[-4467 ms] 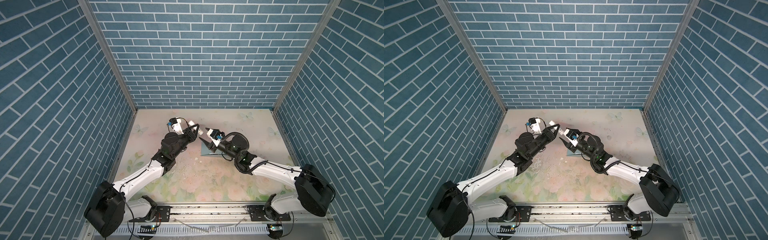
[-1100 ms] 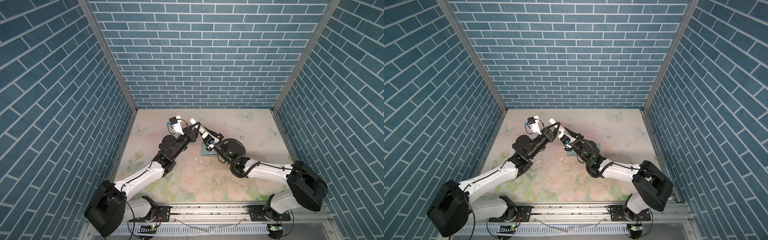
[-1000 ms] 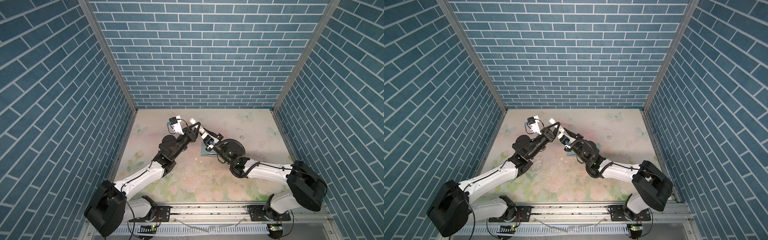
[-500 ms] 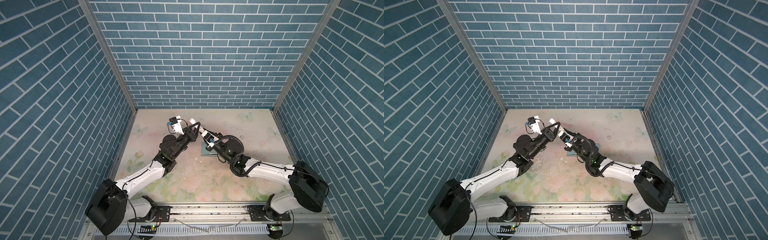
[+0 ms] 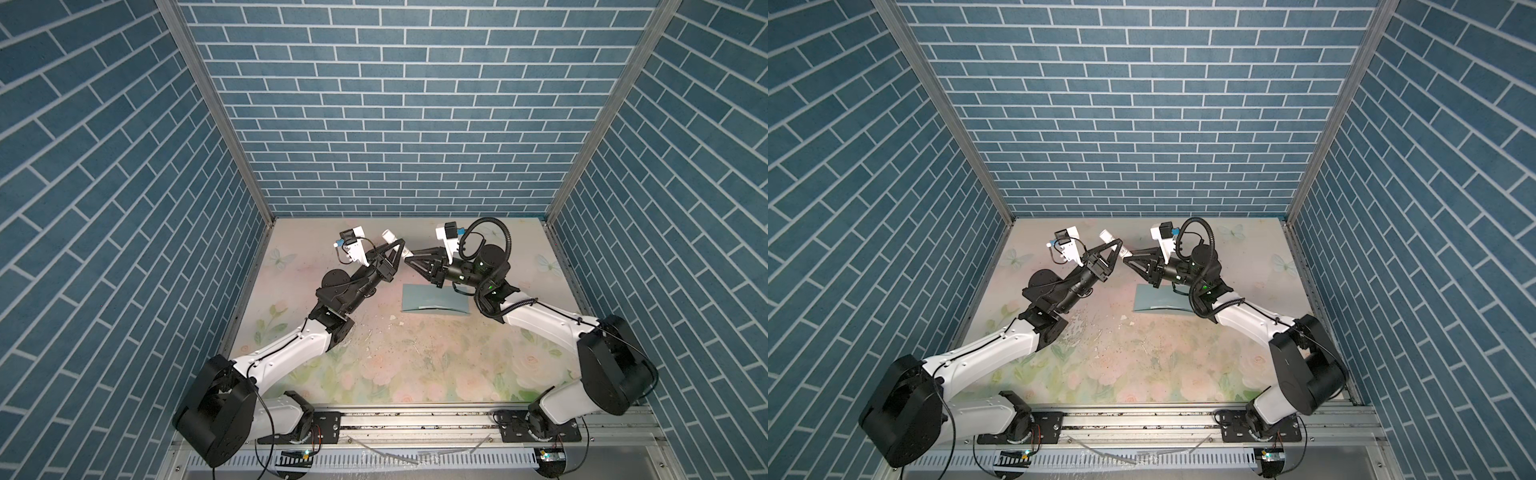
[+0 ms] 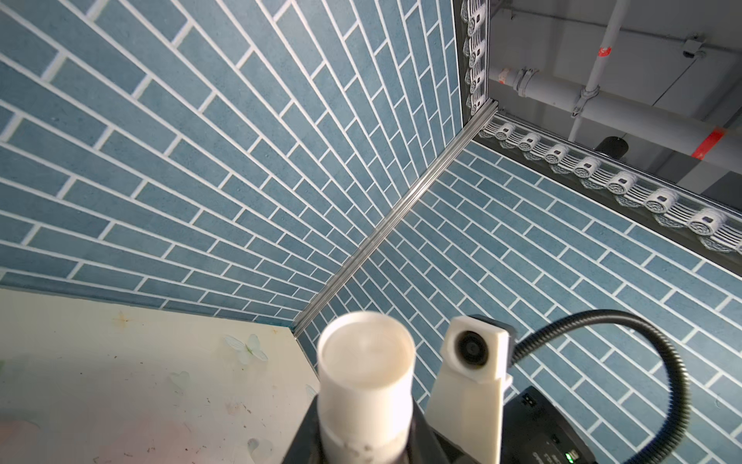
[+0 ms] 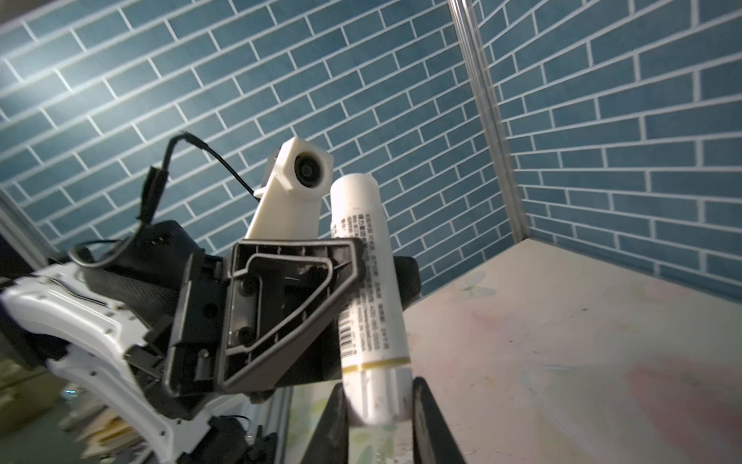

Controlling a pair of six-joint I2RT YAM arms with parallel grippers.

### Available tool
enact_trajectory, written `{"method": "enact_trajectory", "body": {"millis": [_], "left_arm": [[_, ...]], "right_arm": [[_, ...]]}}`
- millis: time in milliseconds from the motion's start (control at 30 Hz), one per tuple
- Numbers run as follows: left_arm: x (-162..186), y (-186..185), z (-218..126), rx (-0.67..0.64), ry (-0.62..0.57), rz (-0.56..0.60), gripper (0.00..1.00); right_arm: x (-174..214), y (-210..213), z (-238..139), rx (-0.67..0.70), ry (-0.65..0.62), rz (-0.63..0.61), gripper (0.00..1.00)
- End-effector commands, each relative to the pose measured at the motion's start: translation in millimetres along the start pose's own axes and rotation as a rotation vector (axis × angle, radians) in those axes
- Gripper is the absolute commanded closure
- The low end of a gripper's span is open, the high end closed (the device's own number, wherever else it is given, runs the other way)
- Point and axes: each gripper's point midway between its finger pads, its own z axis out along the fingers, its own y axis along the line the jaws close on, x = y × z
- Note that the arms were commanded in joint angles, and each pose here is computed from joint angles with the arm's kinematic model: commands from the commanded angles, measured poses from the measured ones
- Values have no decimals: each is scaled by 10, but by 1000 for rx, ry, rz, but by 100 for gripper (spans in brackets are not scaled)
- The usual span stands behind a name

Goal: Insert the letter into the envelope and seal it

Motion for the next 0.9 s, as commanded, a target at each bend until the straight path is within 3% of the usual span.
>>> {"method": "enact_trajectory", "body": {"millis": [0, 133, 167, 200, 300, 367, 467, 533, 633, 867], "left_arm": [[226, -23, -30, 29, 96, 62, 100], [220, 2, -28, 12, 88, 48, 100], [211, 19, -25, 2, 84, 39, 100], [202, 31, -24, -7, 80, 31, 100], [176, 87, -28, -42, 65, 4, 100], [139, 123, -38, -74, 52, -11, 100], [96, 129, -56, -89, 35, -20, 100], [75, 122, -59, -89, 26, -27, 100], [64, 119, -53, -88, 20, -42, 100], [71, 120, -33, -80, 17, -67, 100]], "right_arm": [[-850, 172, -105, -131, -229, 180, 100], [-843, 156, -69, -158, -222, 189, 100], [-821, 155, -68, -150, -211, 168, 96], [-796, 147, -67, -136, -204, 143, 89], [-686, 82, -133, -17, -190, -16, 58], [-574, -9, -211, 137, -165, -160, 39], [-448, -37, -318, 358, -128, -475, 25], [-371, -19, -364, 460, -109, -673, 22], [-273, 25, -384, 520, -110, -852, 22], [-99, 49, -278, 625, -120, -1082, 30]]}}
